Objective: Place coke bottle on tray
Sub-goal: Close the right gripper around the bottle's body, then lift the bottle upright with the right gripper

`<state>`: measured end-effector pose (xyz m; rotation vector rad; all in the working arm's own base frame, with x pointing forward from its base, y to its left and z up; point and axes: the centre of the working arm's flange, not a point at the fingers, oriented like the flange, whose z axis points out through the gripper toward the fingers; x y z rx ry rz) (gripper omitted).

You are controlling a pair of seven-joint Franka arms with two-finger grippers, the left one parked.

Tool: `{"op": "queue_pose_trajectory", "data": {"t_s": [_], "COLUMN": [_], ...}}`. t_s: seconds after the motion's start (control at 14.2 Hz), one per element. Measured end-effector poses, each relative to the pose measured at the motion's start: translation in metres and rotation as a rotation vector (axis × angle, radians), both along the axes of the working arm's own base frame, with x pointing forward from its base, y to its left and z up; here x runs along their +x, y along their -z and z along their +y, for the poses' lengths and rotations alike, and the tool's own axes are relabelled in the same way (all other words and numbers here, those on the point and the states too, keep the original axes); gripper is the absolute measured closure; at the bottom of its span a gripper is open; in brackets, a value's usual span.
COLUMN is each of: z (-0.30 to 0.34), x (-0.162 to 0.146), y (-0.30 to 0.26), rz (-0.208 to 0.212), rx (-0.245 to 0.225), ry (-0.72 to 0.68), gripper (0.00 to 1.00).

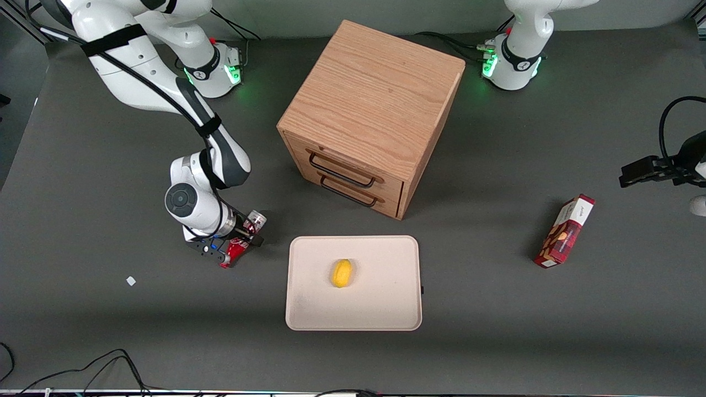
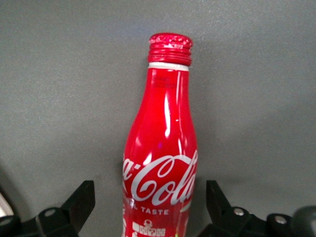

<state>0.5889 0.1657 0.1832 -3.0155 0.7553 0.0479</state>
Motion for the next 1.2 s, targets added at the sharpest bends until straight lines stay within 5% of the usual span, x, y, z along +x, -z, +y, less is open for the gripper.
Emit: {"op": "queue_pose_trajectory", "data": {"t_s": [0.28, 0.56, 1.2], "z": [0.0001, 0.0, -0.0028], "x": [0.0, -0.0008, 0.0023], "y": [0.0001, 0.0007, -0.0067], "rz": [-0.001, -0.007, -0.017], "rx": [-0.005, -0.03, -0.036], "ry": [-0.003, -0.017, -0.018], "gripper": [0.03, 0.43, 0.45]}}
